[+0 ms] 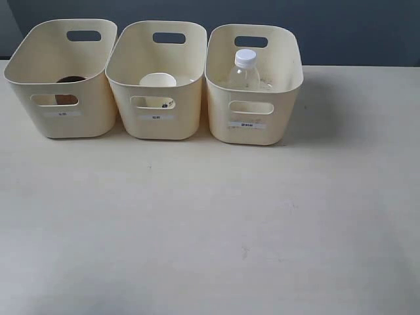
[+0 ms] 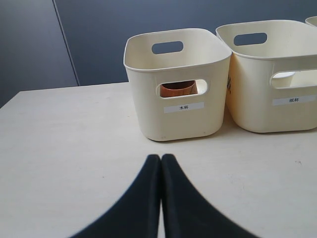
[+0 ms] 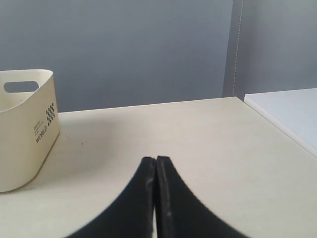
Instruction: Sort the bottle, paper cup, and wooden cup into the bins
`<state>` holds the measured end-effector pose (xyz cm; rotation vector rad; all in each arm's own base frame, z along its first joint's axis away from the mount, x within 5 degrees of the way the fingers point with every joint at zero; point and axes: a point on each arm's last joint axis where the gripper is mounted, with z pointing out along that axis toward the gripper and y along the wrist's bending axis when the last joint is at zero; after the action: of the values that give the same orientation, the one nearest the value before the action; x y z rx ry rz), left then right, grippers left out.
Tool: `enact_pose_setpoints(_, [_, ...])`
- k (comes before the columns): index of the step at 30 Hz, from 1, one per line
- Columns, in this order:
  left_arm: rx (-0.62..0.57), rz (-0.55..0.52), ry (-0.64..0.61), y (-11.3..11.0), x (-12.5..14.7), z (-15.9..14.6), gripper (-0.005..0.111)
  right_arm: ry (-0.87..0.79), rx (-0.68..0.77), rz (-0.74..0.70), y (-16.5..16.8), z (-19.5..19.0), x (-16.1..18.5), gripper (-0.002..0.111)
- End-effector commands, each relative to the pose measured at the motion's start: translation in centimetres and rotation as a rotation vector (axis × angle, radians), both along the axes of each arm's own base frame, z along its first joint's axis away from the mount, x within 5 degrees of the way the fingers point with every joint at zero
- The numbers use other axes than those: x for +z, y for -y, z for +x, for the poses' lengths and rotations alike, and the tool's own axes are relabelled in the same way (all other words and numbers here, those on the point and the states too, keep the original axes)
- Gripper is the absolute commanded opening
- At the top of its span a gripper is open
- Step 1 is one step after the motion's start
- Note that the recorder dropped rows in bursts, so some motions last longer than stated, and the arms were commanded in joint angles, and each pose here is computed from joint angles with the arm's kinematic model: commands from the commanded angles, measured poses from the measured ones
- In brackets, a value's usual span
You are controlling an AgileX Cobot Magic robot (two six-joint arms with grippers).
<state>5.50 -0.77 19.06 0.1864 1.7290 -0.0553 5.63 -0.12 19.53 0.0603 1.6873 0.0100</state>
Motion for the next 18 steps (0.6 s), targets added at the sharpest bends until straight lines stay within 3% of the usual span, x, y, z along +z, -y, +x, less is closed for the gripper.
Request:
enact_pose_setpoints(1, [-0.006, -0.002, 0.017, 0.03, 0.09, -0.02, 0.0, 0.012, -0.007, -0.017, 0.06, -0.03, 0.04, -0.001])
enact_pose_setpoints(18, [-0.006, -0.002, 0.017, 0.03, 0.09, -0.02, 0.0, -0.003, -0.008, -0.034, 0.09, -0.05, -0.08, -0.001])
